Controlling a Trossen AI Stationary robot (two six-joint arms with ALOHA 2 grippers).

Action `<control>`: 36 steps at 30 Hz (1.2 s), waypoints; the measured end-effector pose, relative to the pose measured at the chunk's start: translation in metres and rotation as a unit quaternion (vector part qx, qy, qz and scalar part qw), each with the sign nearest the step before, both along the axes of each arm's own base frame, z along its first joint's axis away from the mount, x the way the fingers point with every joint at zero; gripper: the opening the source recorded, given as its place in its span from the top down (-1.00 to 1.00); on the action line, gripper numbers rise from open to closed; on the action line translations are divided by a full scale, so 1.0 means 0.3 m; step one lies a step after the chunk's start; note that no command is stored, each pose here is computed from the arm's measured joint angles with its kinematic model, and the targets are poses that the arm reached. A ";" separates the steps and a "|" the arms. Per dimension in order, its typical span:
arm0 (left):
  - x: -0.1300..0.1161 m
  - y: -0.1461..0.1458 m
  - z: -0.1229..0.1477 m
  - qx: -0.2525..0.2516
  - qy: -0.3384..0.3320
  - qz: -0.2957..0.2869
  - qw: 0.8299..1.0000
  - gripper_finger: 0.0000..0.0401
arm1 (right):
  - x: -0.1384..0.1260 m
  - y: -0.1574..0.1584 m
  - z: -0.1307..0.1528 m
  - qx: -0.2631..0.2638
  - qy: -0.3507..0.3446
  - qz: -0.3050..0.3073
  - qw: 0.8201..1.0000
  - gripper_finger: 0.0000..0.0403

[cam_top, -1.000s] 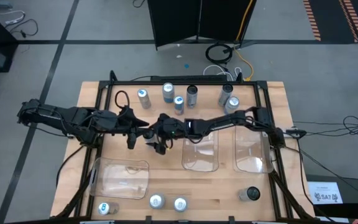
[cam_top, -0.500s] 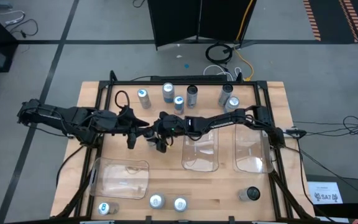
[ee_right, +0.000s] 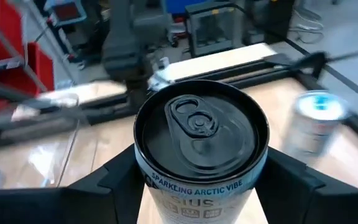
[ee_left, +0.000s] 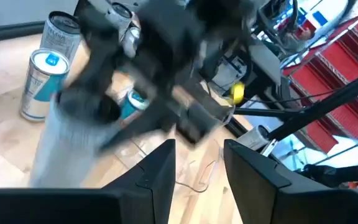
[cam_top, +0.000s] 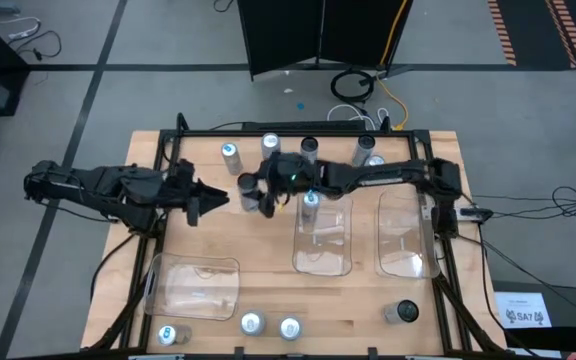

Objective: Sort soda cans
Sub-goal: Put the bottom left white-blue soda can into the right transparent bin

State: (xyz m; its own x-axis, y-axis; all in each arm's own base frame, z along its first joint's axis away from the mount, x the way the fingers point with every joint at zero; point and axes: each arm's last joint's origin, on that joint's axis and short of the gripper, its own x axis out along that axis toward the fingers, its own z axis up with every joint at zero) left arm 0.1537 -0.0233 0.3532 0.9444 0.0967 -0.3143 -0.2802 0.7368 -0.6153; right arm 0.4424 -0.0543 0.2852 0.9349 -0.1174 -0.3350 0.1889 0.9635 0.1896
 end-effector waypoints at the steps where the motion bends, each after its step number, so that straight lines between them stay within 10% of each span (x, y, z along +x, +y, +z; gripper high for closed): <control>1: -0.007 0.002 0.000 0.001 0.002 0.000 1.000 0.27 | -0.020 -0.014 0.027 0.008 -0.001 -0.009 1.000 -0.16; 13: -0.028 0.006 -0.004 0.043 0.016 -0.014 0.999 0.27 | -0.302 -0.032 0.251 -0.003 0.067 -0.062 0.996 -0.16; 30: -0.028 0.009 -0.005 0.050 0.019 0.001 0.999 0.27 | -0.943 0.107 0.310 0.060 -0.005 -0.264 0.963 -0.16; 36: -0.028 0.014 -0.005 0.058 0.018 0.026 0.998 0.27 | -1.047 0.154 0.269 0.078 0.042 -0.313 0.946 -0.19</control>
State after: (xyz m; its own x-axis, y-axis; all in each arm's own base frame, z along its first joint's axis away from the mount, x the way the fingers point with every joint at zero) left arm 0.1452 -0.0191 0.3518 0.9251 0.1838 -0.3323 -0.3412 0.7867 -0.5146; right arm 0.1284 -0.0083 0.3658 0.6685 -0.5813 -0.4638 0.7332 0.6198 0.2799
